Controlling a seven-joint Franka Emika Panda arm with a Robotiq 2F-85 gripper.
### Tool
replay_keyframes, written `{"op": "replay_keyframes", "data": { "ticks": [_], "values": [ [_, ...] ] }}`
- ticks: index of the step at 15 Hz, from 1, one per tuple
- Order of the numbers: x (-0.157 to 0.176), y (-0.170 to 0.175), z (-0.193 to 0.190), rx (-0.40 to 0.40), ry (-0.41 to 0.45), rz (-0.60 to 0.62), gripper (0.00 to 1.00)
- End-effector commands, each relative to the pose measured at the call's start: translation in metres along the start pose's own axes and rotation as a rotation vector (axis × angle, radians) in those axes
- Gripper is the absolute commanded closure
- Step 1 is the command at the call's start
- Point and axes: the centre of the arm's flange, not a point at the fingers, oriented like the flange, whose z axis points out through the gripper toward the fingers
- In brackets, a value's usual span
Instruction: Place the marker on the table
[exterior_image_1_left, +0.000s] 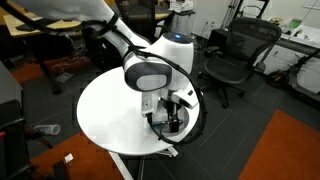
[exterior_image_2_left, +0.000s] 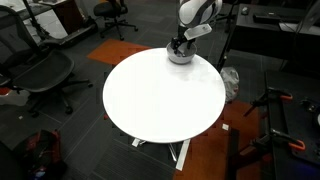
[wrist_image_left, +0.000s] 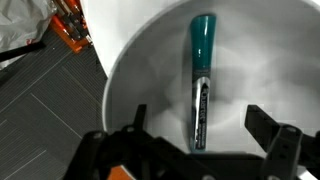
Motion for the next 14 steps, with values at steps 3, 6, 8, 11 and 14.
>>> {"op": "replay_keyframes", "data": {
  "ticks": [3,6,8,11,14],
  "values": [
    [0.0084,-0.0038,0.0083,0.021,0.012,0.027,0.34],
    [0.0095,-0.0042,0.0097,0.021,0.014,0.027,0.58],
    [0.0101,-0.0041,0.0099,0.021,0.014,0.026,0.73],
    [0.0109,-0.0038,0.0097,0.021,0.016,0.027,0.97],
    [0.009,-0.0047,0.005,0.017,0.017,0.023,0.95]
  ]
}}
